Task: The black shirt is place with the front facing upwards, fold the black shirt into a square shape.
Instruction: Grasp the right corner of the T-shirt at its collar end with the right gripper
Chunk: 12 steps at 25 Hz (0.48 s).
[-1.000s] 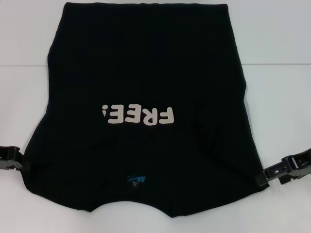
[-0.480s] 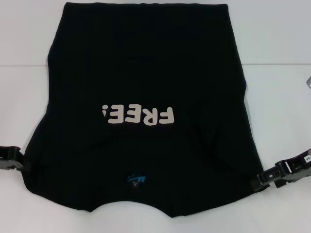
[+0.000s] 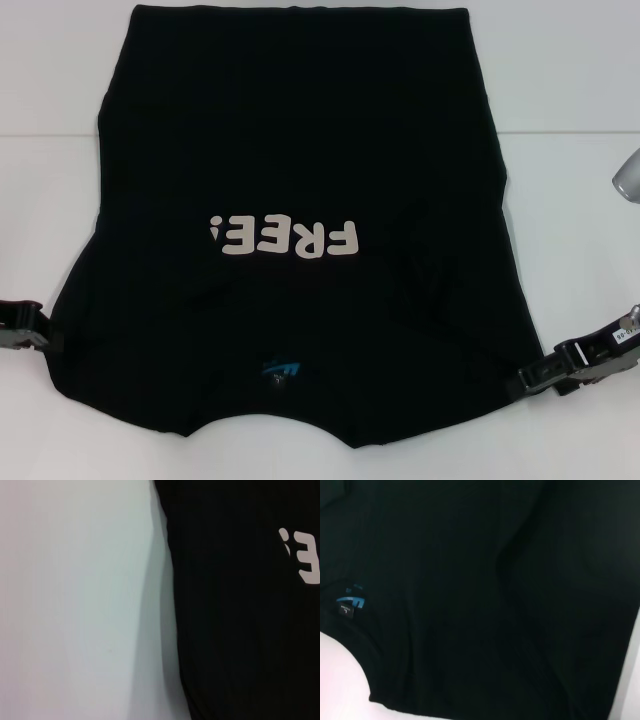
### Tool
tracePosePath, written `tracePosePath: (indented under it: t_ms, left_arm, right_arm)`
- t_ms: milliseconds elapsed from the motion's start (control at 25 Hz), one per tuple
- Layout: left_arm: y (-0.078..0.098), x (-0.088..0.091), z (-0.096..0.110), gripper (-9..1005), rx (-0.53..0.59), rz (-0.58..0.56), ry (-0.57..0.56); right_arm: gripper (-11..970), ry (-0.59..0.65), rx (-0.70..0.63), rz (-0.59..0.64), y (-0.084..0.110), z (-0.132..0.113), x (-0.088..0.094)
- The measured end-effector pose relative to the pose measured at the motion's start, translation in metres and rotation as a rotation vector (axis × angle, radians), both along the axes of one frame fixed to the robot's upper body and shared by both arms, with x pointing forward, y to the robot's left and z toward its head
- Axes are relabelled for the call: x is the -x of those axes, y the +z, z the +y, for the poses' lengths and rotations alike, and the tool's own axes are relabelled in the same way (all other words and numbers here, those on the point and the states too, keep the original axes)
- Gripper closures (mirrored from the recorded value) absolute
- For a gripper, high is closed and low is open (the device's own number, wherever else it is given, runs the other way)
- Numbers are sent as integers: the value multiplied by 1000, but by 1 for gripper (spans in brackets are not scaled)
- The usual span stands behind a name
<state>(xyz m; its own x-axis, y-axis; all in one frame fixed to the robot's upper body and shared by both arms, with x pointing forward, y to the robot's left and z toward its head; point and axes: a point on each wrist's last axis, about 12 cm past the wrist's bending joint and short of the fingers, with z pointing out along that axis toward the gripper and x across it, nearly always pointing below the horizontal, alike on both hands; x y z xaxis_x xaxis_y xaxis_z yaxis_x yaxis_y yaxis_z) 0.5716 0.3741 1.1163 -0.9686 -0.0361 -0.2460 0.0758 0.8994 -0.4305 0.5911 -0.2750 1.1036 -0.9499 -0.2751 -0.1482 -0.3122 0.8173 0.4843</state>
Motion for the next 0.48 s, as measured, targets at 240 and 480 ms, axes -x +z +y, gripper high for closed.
tracePosePath:
  t_ms: [240,480]
  left_arm:
    - [0,0,0,964,0,0,0]
    - [1,-1,-1,963,0,-2,-2]
  right_arm:
    - [18,2,-1,-6,0,3,-1]
    - [18,6,-4,-10,-1,8,-3]
